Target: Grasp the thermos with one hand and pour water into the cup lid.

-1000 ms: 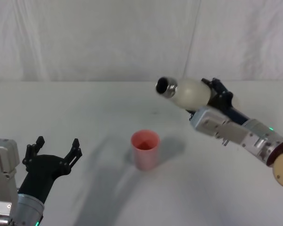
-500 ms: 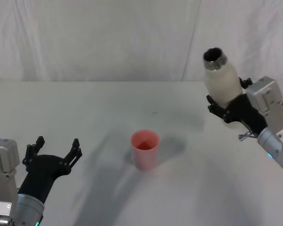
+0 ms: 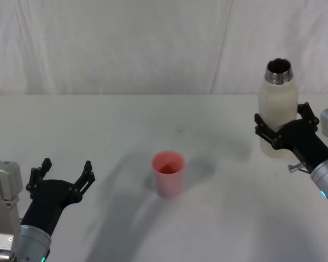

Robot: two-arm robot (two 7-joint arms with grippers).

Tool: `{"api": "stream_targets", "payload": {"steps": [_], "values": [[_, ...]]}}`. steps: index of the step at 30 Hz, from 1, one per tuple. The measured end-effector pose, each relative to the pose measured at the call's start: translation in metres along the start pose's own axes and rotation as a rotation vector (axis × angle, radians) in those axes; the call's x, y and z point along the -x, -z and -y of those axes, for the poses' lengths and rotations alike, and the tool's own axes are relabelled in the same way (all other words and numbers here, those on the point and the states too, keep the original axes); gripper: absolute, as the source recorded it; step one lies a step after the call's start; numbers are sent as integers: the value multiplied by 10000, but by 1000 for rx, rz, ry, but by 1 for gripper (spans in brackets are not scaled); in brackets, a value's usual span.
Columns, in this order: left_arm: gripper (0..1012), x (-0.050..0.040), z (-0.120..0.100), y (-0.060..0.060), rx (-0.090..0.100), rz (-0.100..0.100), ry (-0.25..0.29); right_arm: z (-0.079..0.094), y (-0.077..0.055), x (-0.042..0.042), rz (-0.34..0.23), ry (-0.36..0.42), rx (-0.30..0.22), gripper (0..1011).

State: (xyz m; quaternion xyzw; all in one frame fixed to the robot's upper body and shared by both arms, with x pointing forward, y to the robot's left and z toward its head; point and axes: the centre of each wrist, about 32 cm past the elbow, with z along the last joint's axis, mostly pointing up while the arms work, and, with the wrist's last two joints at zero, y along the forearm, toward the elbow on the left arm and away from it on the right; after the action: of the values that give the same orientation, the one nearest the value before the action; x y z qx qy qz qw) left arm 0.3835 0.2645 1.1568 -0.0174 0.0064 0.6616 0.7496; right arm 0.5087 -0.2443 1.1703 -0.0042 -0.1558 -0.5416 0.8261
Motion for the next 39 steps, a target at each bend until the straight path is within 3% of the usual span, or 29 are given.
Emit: {"api": "stream_targets", "payload": {"steps": [39], "values": [[1001,0,0,0,0,0,0,202,-61,-58,-95,48,-1,950]]}}
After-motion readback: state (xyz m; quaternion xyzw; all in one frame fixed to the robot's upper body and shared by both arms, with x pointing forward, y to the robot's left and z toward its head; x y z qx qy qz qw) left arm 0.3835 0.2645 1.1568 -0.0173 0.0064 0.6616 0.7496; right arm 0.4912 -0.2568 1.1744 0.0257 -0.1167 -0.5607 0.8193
